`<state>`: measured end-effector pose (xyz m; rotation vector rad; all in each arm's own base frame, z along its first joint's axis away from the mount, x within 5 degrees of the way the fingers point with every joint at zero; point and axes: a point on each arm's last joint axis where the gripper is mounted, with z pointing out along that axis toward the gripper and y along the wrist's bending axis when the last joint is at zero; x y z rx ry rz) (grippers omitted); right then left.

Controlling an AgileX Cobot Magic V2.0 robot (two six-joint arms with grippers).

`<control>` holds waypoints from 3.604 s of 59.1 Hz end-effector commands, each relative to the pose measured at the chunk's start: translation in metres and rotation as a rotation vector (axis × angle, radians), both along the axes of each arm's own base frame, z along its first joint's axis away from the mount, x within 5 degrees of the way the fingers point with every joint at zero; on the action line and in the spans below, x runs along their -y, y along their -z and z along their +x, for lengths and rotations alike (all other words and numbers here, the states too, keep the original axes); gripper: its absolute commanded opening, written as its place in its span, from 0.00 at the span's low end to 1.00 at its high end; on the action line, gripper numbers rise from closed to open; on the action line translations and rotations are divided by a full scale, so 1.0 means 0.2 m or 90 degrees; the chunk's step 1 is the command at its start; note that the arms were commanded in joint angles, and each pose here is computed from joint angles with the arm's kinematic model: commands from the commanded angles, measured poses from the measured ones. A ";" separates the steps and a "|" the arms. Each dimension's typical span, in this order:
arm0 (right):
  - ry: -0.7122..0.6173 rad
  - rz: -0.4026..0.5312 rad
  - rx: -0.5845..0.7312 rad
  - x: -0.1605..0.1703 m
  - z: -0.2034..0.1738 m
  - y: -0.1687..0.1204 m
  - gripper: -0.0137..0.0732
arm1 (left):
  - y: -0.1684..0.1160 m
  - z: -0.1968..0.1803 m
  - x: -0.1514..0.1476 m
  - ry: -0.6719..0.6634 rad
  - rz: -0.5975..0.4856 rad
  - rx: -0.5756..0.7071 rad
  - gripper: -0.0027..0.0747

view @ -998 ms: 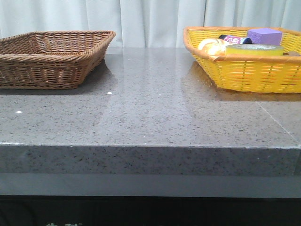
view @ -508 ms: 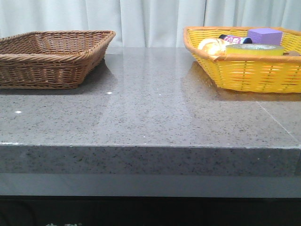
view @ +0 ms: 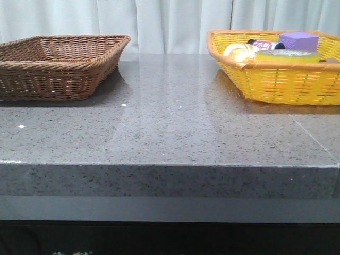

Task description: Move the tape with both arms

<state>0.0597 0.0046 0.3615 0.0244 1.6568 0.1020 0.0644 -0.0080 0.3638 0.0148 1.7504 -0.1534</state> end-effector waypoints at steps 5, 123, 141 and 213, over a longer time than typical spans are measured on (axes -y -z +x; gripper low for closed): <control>0.007 -0.009 -0.010 0.00 0.10 -0.07 0.08 | -0.07 0.08 0.01 -0.001 -0.013 0.015 0.01; -0.015 -0.046 -0.532 0.01 1.79 -0.07 0.78 | -0.05 0.21 0.37 0.355 0.038 -0.018 0.67; -0.012 -0.052 -0.554 0.01 1.97 0.10 0.78 | -0.05 0.21 0.37 0.355 0.038 -0.019 0.67; -0.136 -0.073 -0.415 -0.27 1.64 -0.44 0.33 | -0.05 0.21 0.37 0.355 0.038 -0.020 0.67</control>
